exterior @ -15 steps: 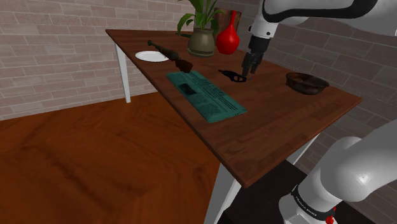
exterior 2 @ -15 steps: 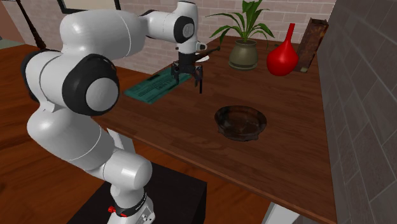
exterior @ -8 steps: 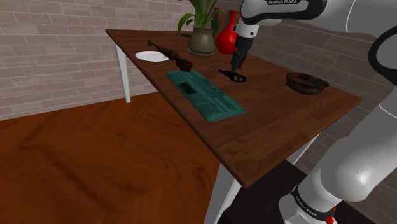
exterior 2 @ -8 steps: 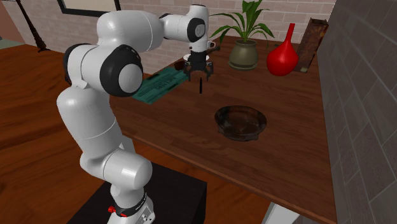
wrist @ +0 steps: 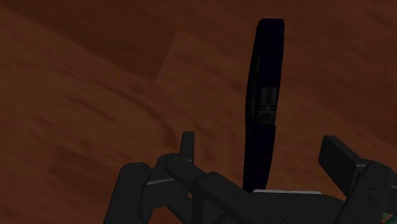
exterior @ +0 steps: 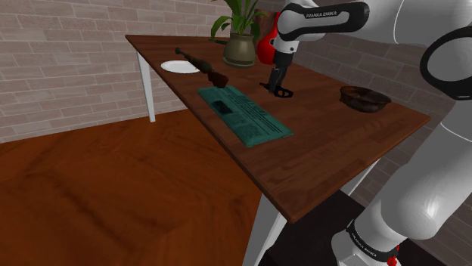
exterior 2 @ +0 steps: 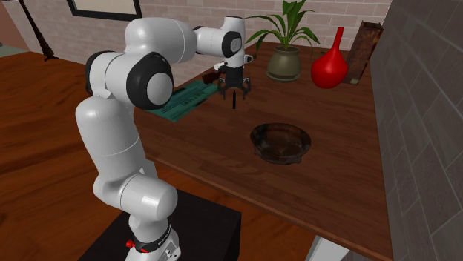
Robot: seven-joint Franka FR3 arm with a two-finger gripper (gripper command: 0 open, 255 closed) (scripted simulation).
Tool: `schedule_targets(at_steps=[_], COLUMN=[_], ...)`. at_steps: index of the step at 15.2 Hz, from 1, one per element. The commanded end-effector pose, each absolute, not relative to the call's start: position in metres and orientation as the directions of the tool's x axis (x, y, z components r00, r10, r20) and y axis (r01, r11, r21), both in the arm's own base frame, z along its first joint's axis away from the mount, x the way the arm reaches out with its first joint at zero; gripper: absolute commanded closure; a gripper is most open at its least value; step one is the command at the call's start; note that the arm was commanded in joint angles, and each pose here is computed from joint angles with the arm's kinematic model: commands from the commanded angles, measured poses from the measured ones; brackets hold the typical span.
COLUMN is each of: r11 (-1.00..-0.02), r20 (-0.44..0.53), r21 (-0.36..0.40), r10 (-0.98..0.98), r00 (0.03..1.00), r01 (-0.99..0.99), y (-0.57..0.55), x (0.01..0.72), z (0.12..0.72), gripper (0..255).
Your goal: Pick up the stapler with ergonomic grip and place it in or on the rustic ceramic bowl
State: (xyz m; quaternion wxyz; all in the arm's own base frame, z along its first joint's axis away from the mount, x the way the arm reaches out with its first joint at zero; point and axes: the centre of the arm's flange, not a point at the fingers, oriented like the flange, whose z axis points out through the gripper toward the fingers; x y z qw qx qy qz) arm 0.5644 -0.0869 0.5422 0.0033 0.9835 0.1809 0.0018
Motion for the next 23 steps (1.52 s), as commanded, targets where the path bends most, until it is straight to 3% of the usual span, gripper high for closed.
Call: schedule_targets(at_steps=[1,8,9,23], r11=[-0.934,-0.934,-0.934,-0.934], r20=[0.003,0.003,0.003,0.003], r21=[0.008,0.008,0.008,0.008], r10=[0.356,0.356,0.356,0.356], r00=[0.934,0.934,0.934,0.934], r01=[0.356,0.356,0.356,0.356], y=[-0.087,-0.087,-0.087,-0.087], x=[0.565,0.565,0.565,0.565], z=[0.534,0.534,0.534,0.560], gripper=[0,0,255,255])
